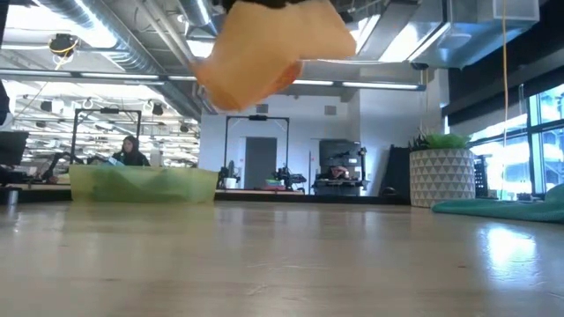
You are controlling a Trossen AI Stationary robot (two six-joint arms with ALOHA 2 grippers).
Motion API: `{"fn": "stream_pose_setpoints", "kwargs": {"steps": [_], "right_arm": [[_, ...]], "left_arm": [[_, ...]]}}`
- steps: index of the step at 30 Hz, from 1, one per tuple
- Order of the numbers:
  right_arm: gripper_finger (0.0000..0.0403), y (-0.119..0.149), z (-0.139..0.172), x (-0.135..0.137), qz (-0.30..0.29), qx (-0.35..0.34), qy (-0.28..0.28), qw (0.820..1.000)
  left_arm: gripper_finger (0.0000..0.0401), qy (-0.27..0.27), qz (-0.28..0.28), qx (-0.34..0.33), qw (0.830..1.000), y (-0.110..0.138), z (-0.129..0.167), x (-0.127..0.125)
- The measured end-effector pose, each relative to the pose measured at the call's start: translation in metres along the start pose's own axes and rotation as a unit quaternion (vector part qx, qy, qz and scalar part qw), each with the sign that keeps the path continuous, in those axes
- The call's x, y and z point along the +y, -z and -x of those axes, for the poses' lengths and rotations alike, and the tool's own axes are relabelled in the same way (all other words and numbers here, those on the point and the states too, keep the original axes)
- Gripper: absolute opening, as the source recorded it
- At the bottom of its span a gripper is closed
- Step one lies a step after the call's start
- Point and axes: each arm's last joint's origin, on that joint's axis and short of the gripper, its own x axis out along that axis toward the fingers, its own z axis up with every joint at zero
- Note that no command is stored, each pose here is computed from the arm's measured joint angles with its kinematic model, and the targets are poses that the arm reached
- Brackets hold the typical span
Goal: Fold microfiber towels
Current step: Put the folded orange towel into the yellow bin
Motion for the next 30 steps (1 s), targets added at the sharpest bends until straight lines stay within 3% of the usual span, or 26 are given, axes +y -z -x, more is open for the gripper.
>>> {"fn": "stream_pose_setpoints", "kwargs": {"steps": [6,11,15,21,24,27,30], "right_arm": [[0.0031,0.005,0.001,-0.013,-0.028,0.02,0.02,0.999],[0.0089,0.012,0.003,-0.026,-0.071,0.045,0.03,0.996],[0.0143,0.018,0.01,-0.036,-0.093,0.085,0.084,0.988],[0.0191,0.019,0.022,-0.044,-0.099,0.118,0.129,0.98],[0.0195,0.018,0.023,-0.045,-0.099,0.117,0.133,0.979],[0.0192,0.017,0.023,-0.045,-0.1,0.113,0.135,0.979],[0.0186,0.017,0.023,-0.045,-0.107,0.112,0.136,0.978]], "left_arm": [[0.0002,-0.039,0.017,0.012,0.999,0.002,0.013,0.02],[0.0001,-0.098,0.063,0.061,0.991,0.015,0.027,0.042],[0.0001,-0.174,0.095,0.128,0.972,0.032,0.048,0.064],[0.0,-0.207,0.15,0.221,0.941,0.059,0.094,0.096],[0.0,-0.245,0.119,0.278,0.921,0.07,0.112,0.108],[0.0,-0.275,0.072,0.292,0.913,0.073,0.125,0.121],[0.0,-0.292,0.062,0.303,0.905,0.077,0.134,0.138]]}}
